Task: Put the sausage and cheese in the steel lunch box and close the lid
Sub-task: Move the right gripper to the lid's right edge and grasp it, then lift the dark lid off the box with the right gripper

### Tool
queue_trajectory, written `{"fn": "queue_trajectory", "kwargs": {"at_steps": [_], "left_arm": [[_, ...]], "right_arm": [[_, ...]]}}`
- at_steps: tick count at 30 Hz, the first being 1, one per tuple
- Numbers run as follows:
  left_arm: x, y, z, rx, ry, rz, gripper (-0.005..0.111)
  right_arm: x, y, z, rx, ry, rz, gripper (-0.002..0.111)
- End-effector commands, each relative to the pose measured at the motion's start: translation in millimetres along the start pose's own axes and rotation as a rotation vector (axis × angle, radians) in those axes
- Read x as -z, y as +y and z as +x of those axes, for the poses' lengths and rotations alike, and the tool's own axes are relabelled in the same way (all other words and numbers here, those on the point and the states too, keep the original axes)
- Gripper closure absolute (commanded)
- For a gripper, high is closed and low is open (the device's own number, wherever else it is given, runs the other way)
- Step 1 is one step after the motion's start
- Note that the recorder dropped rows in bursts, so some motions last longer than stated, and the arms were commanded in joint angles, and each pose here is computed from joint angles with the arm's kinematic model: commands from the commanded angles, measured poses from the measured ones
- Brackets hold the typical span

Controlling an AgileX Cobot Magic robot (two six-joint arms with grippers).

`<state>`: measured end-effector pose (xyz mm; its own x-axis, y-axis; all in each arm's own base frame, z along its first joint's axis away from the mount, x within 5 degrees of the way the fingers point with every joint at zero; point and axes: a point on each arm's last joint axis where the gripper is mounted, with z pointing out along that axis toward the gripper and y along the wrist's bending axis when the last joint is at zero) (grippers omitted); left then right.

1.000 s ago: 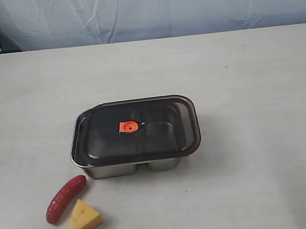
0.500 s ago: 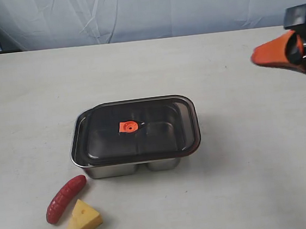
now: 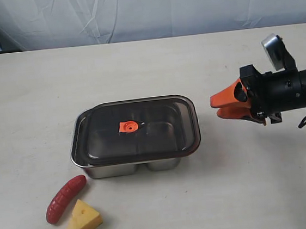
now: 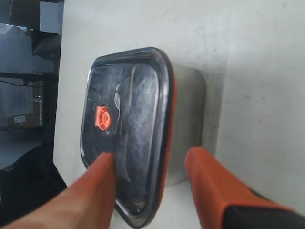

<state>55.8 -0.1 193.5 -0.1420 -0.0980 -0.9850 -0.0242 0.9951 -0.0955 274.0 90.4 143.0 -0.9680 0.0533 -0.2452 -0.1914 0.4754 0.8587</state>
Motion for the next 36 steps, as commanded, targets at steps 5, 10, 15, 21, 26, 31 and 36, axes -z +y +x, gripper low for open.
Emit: {"fn": "queue_trajectory", "kwargs": {"at_steps": [5,10,15,21,26,31,36], "left_arm": [[0,-0.2,1,0.011,0.000,0.003,0.107],[0,-0.2,1,0.011,0.000,0.003,0.107],[0,-0.2,1,0.011,0.000,0.003,0.107],[0,-0.2,1,0.011,0.000,0.003,0.107],[0,-0.2,1,0.011,0.000,0.003,0.107],[0,-0.2,1,0.011,0.000,0.003,0.107],[0,-0.2,1,0.011,0.000,0.003,0.107]], "right_arm": [[-18,-21,5,-0.051,0.027,-0.096,0.061],[-34,-21,13,-0.028,0.081,-0.117,0.061],[-41,-17,16,-0.005,0.091,-0.123,0.061],[-45,-13,18,0.001,0.106,-0.135,0.061],[-50,-10,21,0.012,0.130,-0.137,0.061],[-53,-8,23,0.020,0.143,-0.133,0.062],[-54,-11,23,0.021,0.137,-0.105,0.088]]}}
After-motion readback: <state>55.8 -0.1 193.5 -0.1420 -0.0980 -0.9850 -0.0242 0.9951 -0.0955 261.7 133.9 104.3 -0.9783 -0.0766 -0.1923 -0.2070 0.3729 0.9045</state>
